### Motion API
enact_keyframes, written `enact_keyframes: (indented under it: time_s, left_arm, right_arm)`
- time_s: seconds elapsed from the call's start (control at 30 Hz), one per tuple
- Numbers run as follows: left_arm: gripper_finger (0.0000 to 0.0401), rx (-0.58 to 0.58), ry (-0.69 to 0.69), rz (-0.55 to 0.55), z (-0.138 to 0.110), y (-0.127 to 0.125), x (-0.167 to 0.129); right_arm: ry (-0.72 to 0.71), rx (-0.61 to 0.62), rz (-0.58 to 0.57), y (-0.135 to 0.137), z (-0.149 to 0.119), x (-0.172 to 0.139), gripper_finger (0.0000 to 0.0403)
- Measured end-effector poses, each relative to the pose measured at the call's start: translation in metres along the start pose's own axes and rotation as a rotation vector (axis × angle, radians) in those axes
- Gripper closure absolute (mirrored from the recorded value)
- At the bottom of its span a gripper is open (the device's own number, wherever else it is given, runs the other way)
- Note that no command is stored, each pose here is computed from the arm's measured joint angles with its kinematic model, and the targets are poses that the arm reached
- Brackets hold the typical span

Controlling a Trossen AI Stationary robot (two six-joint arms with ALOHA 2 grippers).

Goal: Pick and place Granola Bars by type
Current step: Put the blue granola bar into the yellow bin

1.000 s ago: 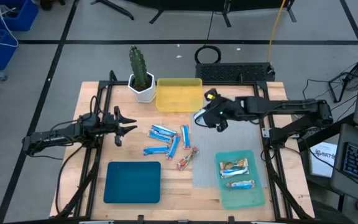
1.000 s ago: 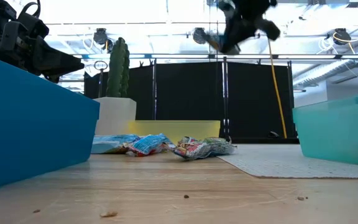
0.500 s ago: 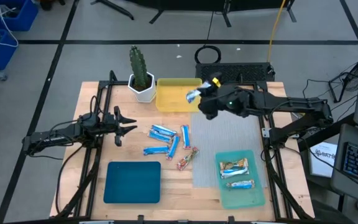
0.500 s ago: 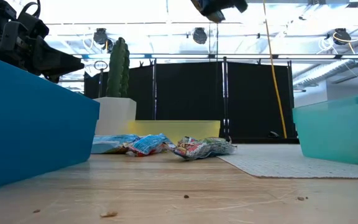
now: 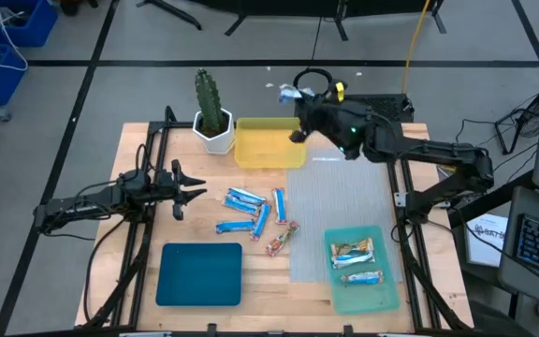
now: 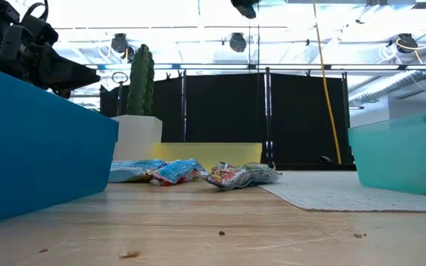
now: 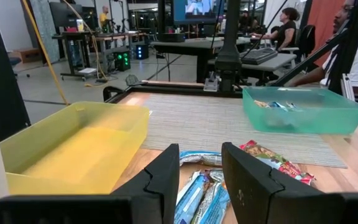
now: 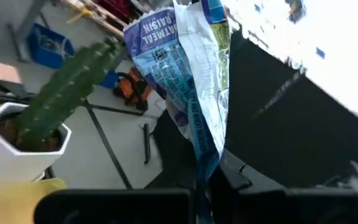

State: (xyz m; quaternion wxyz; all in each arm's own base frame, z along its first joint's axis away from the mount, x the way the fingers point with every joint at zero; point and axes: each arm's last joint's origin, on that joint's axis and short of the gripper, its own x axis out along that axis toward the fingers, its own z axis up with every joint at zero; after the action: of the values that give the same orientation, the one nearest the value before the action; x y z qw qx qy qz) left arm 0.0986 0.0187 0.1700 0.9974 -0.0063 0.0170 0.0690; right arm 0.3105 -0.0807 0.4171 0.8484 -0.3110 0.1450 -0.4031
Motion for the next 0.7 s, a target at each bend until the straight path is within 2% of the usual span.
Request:
enact_keyframes:
  time_s: [0.27, 0.47, 0.7]
  left_arm:
    - [0.0277, 0.0, -0.002, 0.0, 0.0, 0.0, 0.0]
    - [0.0277, 0.0, -0.002, 0.0, 0.0, 0.0, 0.0]
    - [0.0277, 0.0, -0.001, 0.0, 0.0, 0.0, 0.0]
  right_arm:
    - [0.108, 0.233, -0.096, 0.004, -0.01, 0.064, 0.0397]
    - [0.256, 0.362, -0.194, 0.003, -0.018, 0.107, 0.0397]
    - [0.451, 0.526, -0.242, 0.005, -0.041, 0.145, 0.0398]
